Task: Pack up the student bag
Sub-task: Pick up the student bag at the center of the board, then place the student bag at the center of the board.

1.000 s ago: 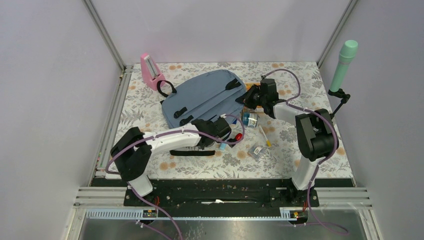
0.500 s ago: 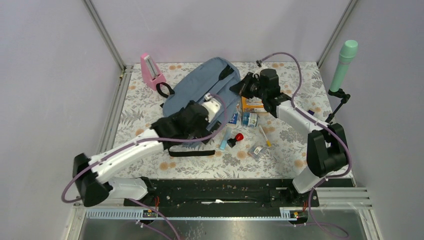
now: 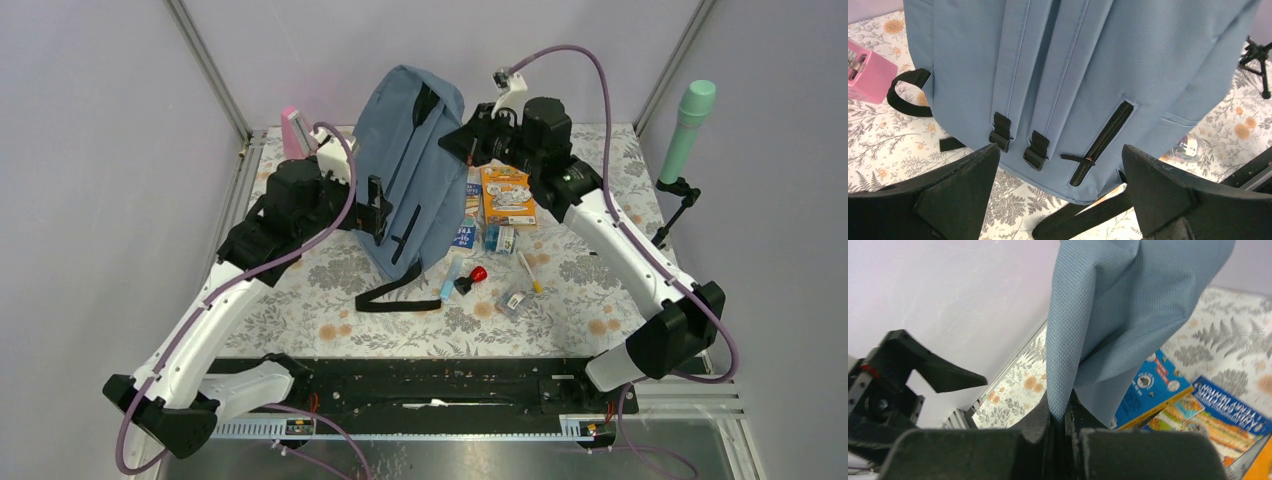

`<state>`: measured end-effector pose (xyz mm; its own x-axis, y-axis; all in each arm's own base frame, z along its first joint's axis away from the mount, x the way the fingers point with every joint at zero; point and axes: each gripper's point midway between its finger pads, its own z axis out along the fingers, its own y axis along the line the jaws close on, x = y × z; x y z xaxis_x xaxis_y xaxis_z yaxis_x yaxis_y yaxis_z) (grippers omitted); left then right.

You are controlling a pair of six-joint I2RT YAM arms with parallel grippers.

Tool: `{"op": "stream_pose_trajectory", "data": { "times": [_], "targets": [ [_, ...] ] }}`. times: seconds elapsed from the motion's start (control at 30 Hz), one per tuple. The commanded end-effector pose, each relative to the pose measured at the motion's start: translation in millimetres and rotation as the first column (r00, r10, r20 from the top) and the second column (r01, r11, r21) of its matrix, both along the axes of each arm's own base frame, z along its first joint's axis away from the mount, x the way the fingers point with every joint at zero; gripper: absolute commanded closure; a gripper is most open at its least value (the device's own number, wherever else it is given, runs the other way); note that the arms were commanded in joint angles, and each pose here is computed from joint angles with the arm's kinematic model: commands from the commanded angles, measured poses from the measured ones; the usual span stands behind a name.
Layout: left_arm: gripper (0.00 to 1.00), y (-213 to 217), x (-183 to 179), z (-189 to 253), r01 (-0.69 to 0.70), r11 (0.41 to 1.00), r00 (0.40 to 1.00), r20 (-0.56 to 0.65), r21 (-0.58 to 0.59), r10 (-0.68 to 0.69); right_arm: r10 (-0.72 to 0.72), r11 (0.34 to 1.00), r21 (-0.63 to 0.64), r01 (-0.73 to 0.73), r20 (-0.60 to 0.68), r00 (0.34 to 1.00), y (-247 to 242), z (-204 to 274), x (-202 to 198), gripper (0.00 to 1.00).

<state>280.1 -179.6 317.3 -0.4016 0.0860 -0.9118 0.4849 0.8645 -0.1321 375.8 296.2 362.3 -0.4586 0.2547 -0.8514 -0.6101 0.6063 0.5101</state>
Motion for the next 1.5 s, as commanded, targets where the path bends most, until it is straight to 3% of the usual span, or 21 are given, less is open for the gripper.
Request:
{"op": "stream_pose_trajectory", "data": {
  "times": [0.0, 0.27, 0.47, 0.63, 0.87, 1.13, 1.27, 1.37, 1.47],
  "targets": [
    [0.01, -4, 5, 21, 0.021, 0.992, 0.996, 0.083, -0.123, -0.011, 0.0, 0.999, 0.037, -0.016, 0.396, 0.918, -11, 134, -29, 1.0],
    [0.01, 31, 25, -10, -0.147, 0.983, 0.988, 0.024, -0.113, 0.151, -0.013, 0.988, -0.117, 0.103, 0.593, 0.805, -27, 175, -22, 1.0],
    [0.01, 52, 26, 3, -0.214, 0.965, 0.969, 0.089, -0.152, 0.229, 0.013, 0.909, -0.303, 0.285, 0.707, 0.708, -29, 138, -6, 1.0],
    [0.01, 80, 26, 12, -0.328, 0.93, 0.925, 0.144, -0.166, 0.352, 0.079, 0.879, -0.363, 0.307, 0.748, 0.659, -4, 97, -15, 1.0],
    [0.01, 97, 24, 26, -0.375, 0.897, 0.897, 0.154, -0.235, 0.415, 0.107, 0.862, -0.41, 0.297, 0.721, 0.685, 26, 31, -33, 1.0],
    [0.01, 109, -6, 43, -0.41, 0.813, 0.875, 0.075, -0.413, 0.479, 0.157, 0.911, -0.396, 0.117, 0.593, 0.79, 50, -33, -76, 0.92],
    [0.01, 125, -20, 47, -0.458, 0.796, 0.841, 0.098, -0.397, 0.533, 0.197, 0.905, -0.422, 0.052, 0.524, 0.828, 57, -65, -96, 0.9],
    [0.01, 124, -21, 46, -0.442, 0.829, 0.856, 0.115, -0.344, 0.504, 0.215, 0.904, -0.428, 0.008, 0.471, 0.856, 58, -87, -113, 0.87],
    [0.01, 124, -16, 34, -0.453, 0.852, 0.867, 0.093, -0.261, 0.49, 0.25, 0.907, -0.417, -0.063, 0.412, 0.876, 63, -107, -135, 0.71]
  ]
}}
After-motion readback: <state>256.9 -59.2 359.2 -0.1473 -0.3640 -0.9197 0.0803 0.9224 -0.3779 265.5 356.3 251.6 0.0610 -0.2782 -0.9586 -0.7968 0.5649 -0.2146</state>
